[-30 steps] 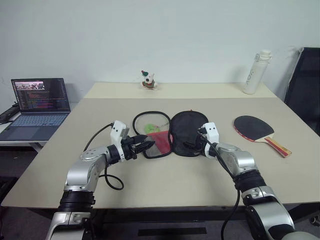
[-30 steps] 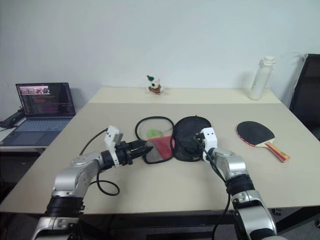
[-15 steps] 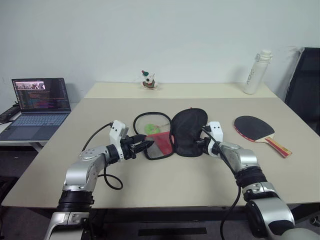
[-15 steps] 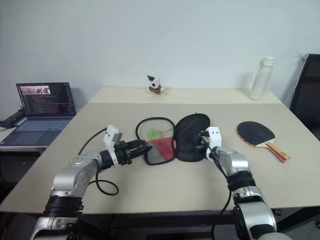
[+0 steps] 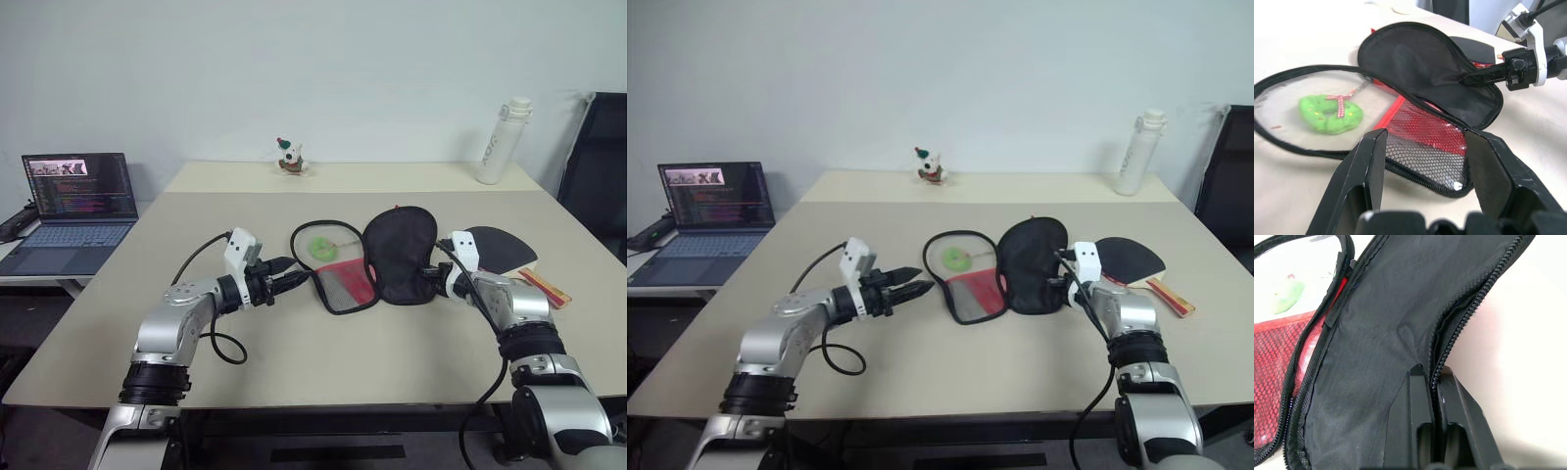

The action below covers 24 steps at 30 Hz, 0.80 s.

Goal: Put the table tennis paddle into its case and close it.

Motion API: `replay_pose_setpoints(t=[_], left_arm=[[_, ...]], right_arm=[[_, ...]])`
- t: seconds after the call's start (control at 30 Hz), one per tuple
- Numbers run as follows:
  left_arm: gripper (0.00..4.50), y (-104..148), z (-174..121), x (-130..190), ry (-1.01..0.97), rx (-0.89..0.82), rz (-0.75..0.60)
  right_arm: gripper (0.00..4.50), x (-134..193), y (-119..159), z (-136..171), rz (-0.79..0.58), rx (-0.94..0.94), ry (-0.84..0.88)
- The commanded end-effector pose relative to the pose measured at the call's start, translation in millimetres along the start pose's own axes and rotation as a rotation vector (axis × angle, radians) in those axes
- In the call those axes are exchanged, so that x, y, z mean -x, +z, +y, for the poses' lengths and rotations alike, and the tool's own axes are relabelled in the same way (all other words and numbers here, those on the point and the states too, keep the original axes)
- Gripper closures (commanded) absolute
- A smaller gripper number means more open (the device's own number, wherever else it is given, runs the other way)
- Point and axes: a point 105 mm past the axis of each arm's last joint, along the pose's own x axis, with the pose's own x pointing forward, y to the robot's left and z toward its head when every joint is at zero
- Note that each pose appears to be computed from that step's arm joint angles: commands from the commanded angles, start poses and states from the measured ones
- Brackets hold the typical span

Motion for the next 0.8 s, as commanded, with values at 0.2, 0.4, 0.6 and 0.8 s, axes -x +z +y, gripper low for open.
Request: replay_pose_setpoints(t=[0.2,0.4,0.6,0.8], left_arm=[[1.80,11.6,-3.5,-4.2,-0.027,-0.044,-0.032],[1.80,9.3,-5.0,-5.0,-0.029,-0.046,-0.030],[1.80,6.9,-5.3,-4.9,-0.026,-0.042,-0.032],[1.80,4.9,-6.0,-4.8,-0.028,-0.036,-0.037]], right_arm=[[4.49,6.5,17.6,-5.6,-0.031,0.039,0.006],[3.86,3.0,26.2,-5.5,-0.057,0.051,-0.010],[1.82,11.6,37.8,-19.1,-0.069,0.138,-0.047],[0.04,46.0,57.3,-39.4,-0.112,0.208,-0.033]])
